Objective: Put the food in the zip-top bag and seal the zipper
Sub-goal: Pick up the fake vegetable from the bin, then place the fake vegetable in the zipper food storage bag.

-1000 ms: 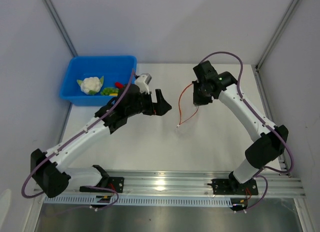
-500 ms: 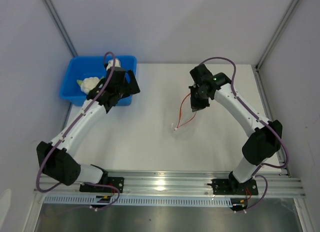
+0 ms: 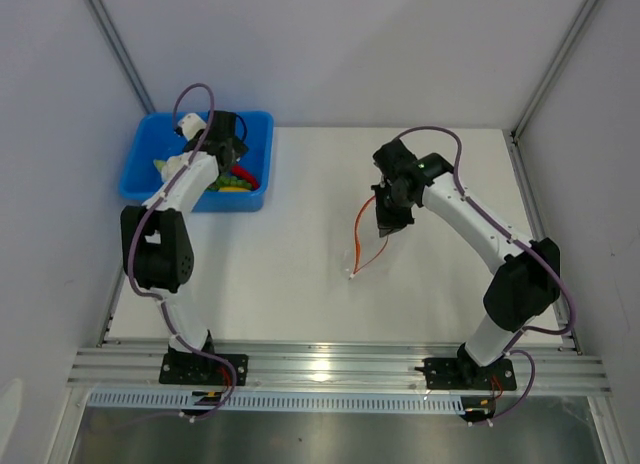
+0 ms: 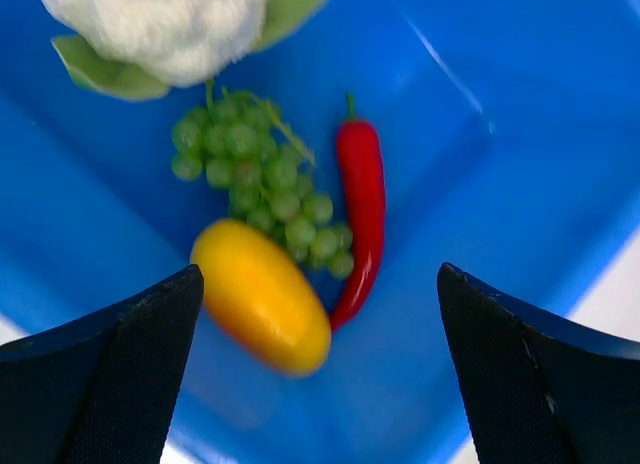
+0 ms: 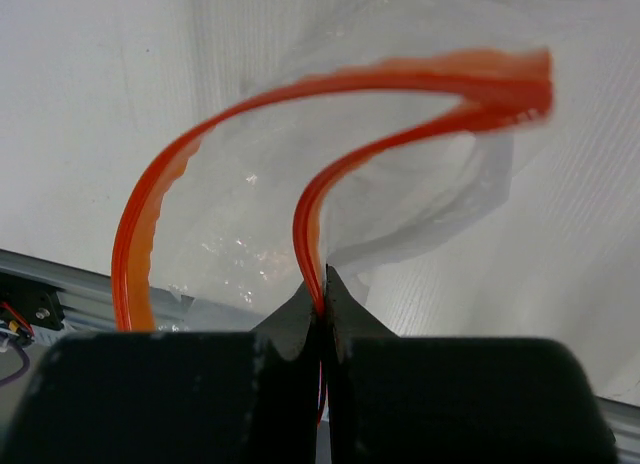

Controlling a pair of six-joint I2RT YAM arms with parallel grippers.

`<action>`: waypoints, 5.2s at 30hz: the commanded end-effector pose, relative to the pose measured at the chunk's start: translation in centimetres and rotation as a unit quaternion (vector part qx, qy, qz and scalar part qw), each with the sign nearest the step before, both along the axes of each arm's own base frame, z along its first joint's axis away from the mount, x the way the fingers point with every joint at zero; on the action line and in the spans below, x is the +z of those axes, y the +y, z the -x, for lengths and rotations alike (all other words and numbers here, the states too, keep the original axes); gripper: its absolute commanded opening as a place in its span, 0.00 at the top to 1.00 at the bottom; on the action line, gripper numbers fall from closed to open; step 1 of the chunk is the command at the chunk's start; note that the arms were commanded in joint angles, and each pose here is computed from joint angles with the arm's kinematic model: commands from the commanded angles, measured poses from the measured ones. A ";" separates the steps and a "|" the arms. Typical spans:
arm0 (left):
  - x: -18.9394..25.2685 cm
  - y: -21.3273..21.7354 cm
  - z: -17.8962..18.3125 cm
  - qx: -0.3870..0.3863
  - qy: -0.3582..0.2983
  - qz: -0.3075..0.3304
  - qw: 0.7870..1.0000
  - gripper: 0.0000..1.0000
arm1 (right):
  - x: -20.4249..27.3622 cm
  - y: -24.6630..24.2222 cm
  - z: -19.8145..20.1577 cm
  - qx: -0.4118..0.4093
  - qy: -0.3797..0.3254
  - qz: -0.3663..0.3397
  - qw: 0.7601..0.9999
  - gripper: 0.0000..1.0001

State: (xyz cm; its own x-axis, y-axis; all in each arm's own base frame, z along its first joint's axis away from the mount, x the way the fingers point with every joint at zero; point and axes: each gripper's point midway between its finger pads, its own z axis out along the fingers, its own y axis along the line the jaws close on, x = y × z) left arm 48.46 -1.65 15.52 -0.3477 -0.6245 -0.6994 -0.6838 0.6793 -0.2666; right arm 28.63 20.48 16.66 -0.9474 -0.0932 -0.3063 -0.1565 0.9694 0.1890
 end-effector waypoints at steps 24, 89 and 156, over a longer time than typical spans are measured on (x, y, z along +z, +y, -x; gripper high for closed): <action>-2.1 13.6 -4.6 0.353 -0.055 0.067 0.931 0.00 | -3.3 -1.8 0.6 -0.012 0.052 -0.017 0.998 1.00; 1.7 11.5 -5.5 0.189 -0.178 0.226 0.939 1.00 | -3.7 -1.6 -0.2 -0.055 0.034 -0.018 0.998 1.00; 17.5 -31.0 28.2 -0.742 -0.235 0.472 0.415 0.99 | 5.7 5.5 1.0 0.060 0.021 -0.230 0.971 1.00</action>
State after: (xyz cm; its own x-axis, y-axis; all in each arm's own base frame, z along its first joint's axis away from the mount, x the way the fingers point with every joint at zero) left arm 21.82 -33.11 31.79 -0.8213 -0.0560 -0.5677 0.5673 -0.1848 -0.8025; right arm 28.43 25.18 19.57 -0.9676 -0.0578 -0.2456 -0.1859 0.8214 0.5392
